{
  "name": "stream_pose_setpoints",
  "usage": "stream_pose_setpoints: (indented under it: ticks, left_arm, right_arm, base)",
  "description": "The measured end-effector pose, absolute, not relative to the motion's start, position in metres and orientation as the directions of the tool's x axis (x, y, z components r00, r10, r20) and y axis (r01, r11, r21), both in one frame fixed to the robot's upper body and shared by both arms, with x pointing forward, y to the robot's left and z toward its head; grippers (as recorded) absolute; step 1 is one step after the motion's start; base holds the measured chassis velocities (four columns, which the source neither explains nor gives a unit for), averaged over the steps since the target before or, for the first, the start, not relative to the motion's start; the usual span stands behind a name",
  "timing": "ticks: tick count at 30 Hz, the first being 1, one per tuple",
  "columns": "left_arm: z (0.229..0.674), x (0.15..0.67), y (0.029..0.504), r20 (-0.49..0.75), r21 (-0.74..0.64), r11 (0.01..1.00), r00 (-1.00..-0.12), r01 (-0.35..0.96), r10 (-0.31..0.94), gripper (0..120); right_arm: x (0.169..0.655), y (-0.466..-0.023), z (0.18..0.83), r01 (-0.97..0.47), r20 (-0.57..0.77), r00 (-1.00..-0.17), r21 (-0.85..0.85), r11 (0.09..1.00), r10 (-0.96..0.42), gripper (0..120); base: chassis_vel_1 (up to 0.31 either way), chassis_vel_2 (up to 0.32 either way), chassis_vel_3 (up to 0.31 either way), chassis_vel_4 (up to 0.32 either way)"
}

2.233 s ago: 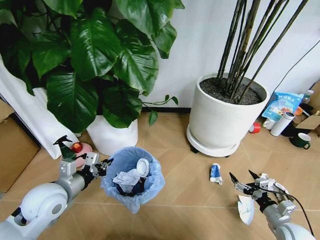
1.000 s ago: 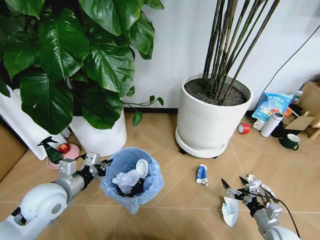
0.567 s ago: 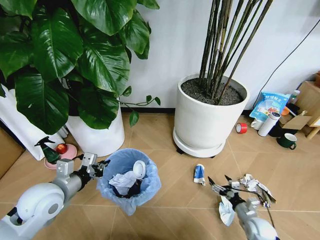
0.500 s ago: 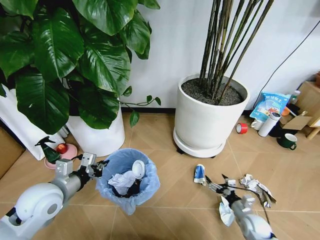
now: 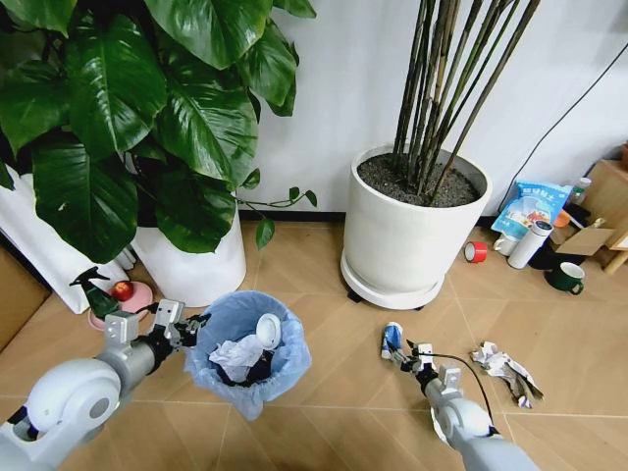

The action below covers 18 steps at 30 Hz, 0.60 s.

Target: Pick up the trash bin and place the garbage on the floor into it.

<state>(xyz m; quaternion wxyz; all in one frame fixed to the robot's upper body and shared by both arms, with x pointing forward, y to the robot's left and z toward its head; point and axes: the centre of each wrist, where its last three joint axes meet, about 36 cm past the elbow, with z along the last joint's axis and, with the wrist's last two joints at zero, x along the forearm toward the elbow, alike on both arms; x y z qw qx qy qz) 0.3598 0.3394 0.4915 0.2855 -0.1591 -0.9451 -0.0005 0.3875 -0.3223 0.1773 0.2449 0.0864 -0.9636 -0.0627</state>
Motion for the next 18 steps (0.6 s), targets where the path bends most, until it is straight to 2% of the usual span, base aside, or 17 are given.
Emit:
stream_pose_setpoints:
  ticks: [2, 4, 5, 8, 9, 12, 18]
  left_arm:
    - [0.4915, 0.3603, 0.3396, 0.539, -0.09, 0.949, -0.787, 0.301, 0.3, 0]
    - [0.4908, 0.3618, 0.3395, 0.539, -0.091, 0.949, -0.786, 0.301, 0.301, 0]
    - [0.4908, 0.3618, 0.3395, 0.539, -0.091, 0.949, -0.786, 0.301, 0.301, 0]
    - [0.4903, 0.3628, 0.3389, 0.539, -0.092, 0.949, -0.786, 0.302, 0.303, 0]
    - [0.4903, 0.3628, 0.3389, 0.539, -0.092, 0.949, -0.786, 0.302, 0.303, 0]
    - [0.4905, 0.3632, 0.3391, 0.539, -0.092, 0.949, -0.786, 0.302, 0.302, 0]
    - [0.4901, 0.3633, 0.3394, 0.539, -0.092, 0.949, -0.786, 0.301, 0.302, 0]
  right_arm:
    - [0.3872, -0.3235, 0.177, -0.134, 0.465, -0.864, 0.162, 0.978, -0.195, 41]
    - [0.3866, -0.3257, 0.1763, -0.124, 0.478, -0.858, 0.163, 0.979, -0.188, 29]
    - [0.3866, -0.3257, 0.1763, -0.124, 0.478, -0.858, 0.163, 0.979, -0.188, 29]
    - [0.3867, -0.3265, 0.1749, -0.114, 0.491, -0.852, 0.164, 0.98, -0.181, 14]
    - [0.3867, -0.3265, 0.1749, -0.114, 0.491, -0.852, 0.164, 0.98, -0.181, 14]
    - [0.3889, -0.3263, 0.174, -0.111, 0.496, -0.849, 0.166, 0.98, -0.181, 1]
    - [0.392, -0.3268, 0.1726, -0.108, 0.5, -0.847, 0.169, 0.98, -0.179, 0]
  base:
    - [0.0, 0.0, 0.0, 0.0]
    - [0.0, 0.0, 0.0, 0.0]
    - [0.0, 0.0, 0.0, 0.0]
    - [0.0, 0.0, 0.0, 0.0]
    - [0.0, 0.0, 0.0, 0.0]
    - [0.0, 0.0, 0.0, 0.0]
    - [0.0, 0.0, 0.0, 0.0]
